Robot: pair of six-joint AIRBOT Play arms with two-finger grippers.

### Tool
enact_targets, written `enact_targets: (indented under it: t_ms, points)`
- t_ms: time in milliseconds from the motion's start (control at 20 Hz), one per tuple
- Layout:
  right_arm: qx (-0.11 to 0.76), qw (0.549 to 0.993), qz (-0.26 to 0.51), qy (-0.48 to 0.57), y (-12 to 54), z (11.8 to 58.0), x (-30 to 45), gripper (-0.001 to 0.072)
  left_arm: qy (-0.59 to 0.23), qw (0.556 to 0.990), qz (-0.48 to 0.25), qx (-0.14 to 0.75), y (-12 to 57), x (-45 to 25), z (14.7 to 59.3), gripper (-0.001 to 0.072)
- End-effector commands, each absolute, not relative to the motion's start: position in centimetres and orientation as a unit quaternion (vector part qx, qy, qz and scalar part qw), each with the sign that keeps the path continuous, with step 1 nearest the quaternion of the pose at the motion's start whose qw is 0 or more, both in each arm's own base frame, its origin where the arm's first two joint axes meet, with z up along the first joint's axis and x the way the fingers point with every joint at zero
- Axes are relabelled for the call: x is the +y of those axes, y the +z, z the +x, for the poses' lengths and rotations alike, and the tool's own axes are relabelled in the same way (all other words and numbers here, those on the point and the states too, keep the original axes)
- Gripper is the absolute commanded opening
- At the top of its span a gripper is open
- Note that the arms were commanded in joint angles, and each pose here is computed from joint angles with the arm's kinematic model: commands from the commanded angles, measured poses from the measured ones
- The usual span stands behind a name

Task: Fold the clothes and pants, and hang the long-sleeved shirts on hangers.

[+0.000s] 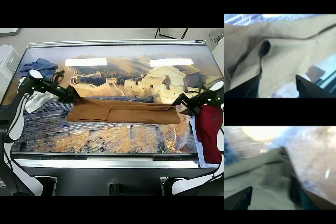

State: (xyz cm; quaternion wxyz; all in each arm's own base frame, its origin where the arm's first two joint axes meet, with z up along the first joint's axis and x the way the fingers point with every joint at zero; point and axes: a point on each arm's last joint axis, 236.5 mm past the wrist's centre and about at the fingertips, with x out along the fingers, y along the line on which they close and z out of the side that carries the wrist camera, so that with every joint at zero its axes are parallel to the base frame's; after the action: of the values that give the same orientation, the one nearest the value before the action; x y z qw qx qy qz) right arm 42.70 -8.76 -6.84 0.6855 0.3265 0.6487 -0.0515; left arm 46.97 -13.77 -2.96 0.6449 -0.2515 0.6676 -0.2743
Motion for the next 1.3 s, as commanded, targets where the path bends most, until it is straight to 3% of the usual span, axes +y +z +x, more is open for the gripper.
enact_targets:
  t_ms: [0,200,300,350,450,600,700,750,900,1050,1150,1250]
  points:
    - [0.688,0.637,0.345,-0.041,-7.6,39.7,-9.4,0.0709,-0.276,0.656,-0.256,0.654,0.3,-12.3,47.2,0.0499]
    - [0.685,0.618,0.385,0.009,-9.1,40.9,-6.0,0.0706,-0.288,0.679,-0.239,0.631,3.9,-12.8,46.9,0.0498]
    - [0.684,0.614,0.393,0.017,-9.7,41.5,-4.8,0.0667,-0.299,0.686,-0.228,0.623,5.2,-13.9,46.5,0.0497]
    - [0.687,0.614,0.389,0.022,-9.9,41.7,-4.0,0.0531,-0.306,0.686,-0.223,0.621,5.7,-14.6,46.2,0.0497]
    - [0.678,0.625,0.386,0.030,-9.4,42.7,-3.1,0.0054,-0.322,0.684,-0.214,0.619,6.1,-16.6,45.8,0.0496]
    - [0.643,0.657,0.386,0.074,-5.5,44.3,-1.9,0.0033,-0.338,0.692,-0.199,0.607,5.5,-20.6,46.2,0.0445]
    - [0.615,0.682,0.386,0.091,-1.7,44.8,-1.3,0.0032,-0.349,0.699,-0.189,0.594,4.3,-24.6,46.6,0.0194]
    - [0.600,0.694,0.386,0.101,0.5,44.8,-0.9,0.0032,-0.357,0.701,-0.183,0.590,3.5,-27.1,46.6,0.0105]
    - [0.556,0.732,0.370,0.138,6.9,44.5,1.3,0.0032,-0.378,0.683,-0.163,0.603,-0.5,-34.6,44.3,0.0032]
    - [0.509,0.761,0.353,0.192,13.6,43.3,5.2,0.0033,-0.376,0.646,-0.174,0.641,-4.9,-40.4,40.7,0.0029]
    - [0.481,0.776,0.342,0.222,17.7,41.8,7.7,0.0033,-0.374,0.638,-0.209,0.640,-6.0,-43.6,40.0,0.0028]
    - [0.473,0.781,0.331,0.240,20.3,39.9,10.1,0.0034,-0.340,0.644,-0.290,0.621,-6.2,-47.1,41.2,0.0027]
